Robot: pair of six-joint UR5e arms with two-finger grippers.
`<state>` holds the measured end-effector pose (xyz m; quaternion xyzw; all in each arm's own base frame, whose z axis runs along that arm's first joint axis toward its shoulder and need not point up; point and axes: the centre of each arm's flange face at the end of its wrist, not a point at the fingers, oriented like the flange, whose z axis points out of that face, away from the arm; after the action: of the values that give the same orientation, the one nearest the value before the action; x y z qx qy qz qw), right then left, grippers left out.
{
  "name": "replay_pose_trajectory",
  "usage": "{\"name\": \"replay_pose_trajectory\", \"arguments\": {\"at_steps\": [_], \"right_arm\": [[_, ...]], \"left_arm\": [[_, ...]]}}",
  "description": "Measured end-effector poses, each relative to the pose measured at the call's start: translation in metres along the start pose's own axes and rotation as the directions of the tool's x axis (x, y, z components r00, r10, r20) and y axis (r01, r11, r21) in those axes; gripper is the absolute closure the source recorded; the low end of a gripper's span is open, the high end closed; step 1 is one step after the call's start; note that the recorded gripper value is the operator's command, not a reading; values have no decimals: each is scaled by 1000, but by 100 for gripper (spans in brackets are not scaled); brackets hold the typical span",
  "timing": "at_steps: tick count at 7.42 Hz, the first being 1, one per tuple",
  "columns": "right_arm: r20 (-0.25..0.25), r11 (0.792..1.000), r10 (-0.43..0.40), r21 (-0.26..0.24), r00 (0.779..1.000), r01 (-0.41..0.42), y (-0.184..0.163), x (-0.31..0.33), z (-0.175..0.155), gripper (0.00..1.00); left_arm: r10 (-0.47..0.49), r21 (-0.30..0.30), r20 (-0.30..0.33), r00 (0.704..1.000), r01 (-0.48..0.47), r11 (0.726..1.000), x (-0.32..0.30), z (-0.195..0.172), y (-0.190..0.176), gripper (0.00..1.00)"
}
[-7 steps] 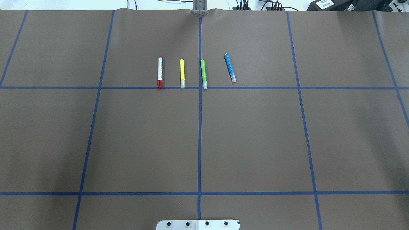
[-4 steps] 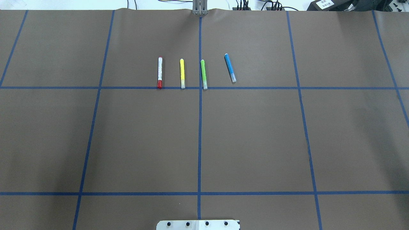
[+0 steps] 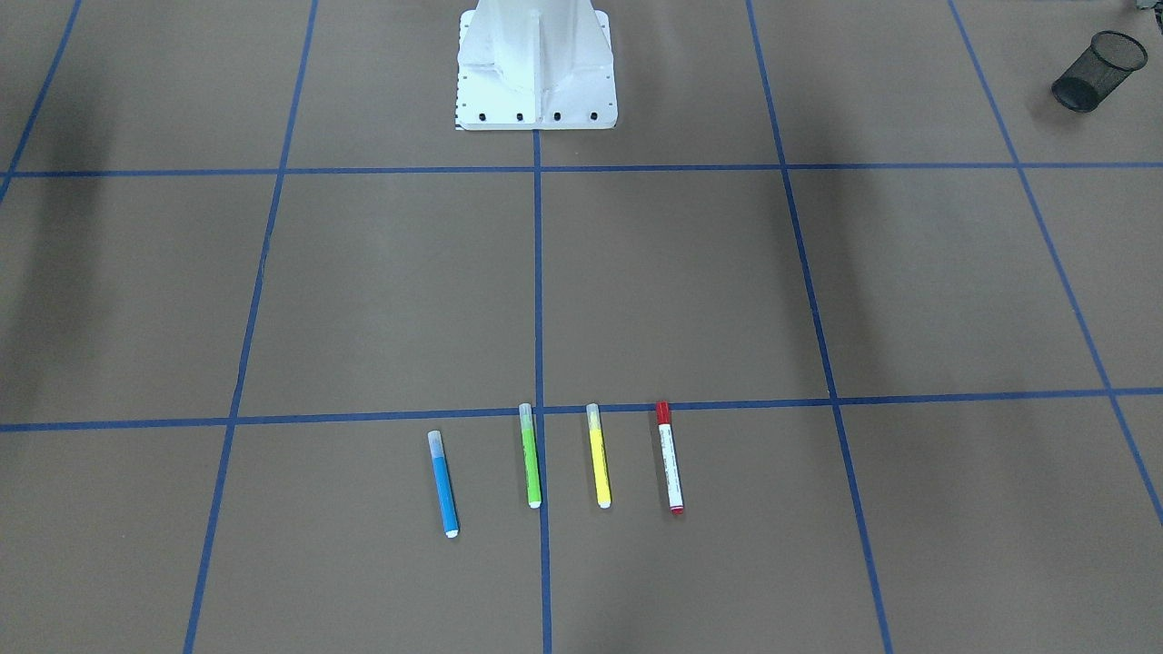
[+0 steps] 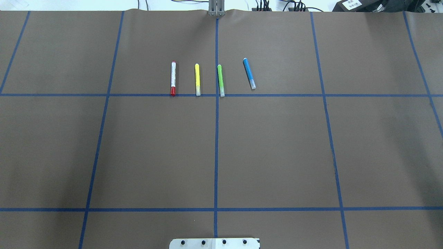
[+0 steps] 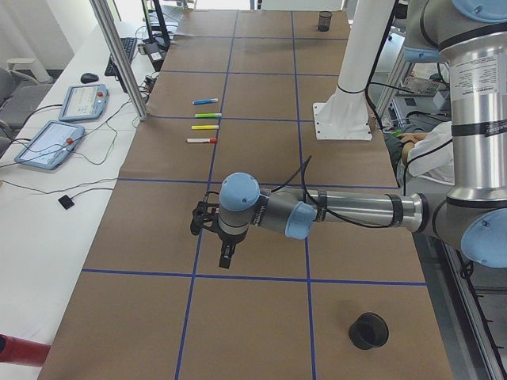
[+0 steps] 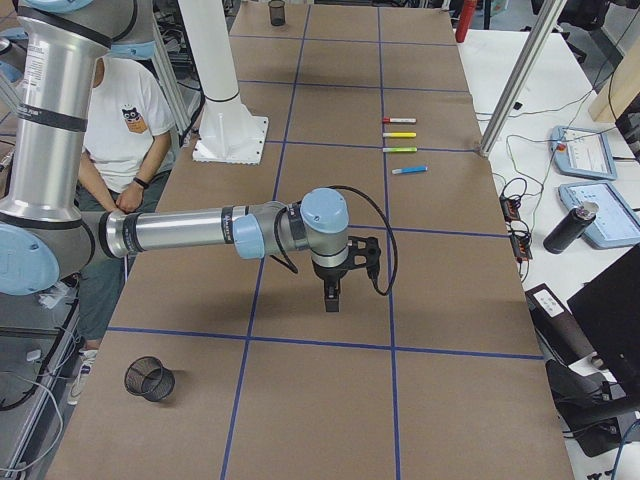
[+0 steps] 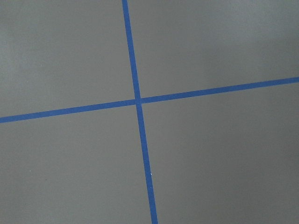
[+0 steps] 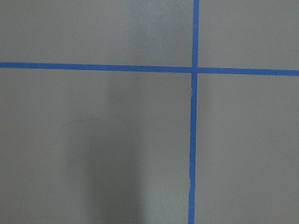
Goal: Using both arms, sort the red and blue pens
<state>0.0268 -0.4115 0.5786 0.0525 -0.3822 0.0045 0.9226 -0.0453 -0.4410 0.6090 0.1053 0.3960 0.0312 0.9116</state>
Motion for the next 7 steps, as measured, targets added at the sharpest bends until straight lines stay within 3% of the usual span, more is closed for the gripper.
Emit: {"name": "replay_pose_trajectory", "arguments": {"at_steps": [5, 7], "right_arm": [[22, 999, -38, 14, 999, 38, -6, -16, 2, 2], [44, 999, -46, 20, 998, 46, -40, -72, 8, 2]], "left_arm": [[26, 2, -5, 1000, -26, 1000, 7, 5, -1, 0], [39, 4, -9, 999, -39, 999, 11, 7, -2, 0]]}}
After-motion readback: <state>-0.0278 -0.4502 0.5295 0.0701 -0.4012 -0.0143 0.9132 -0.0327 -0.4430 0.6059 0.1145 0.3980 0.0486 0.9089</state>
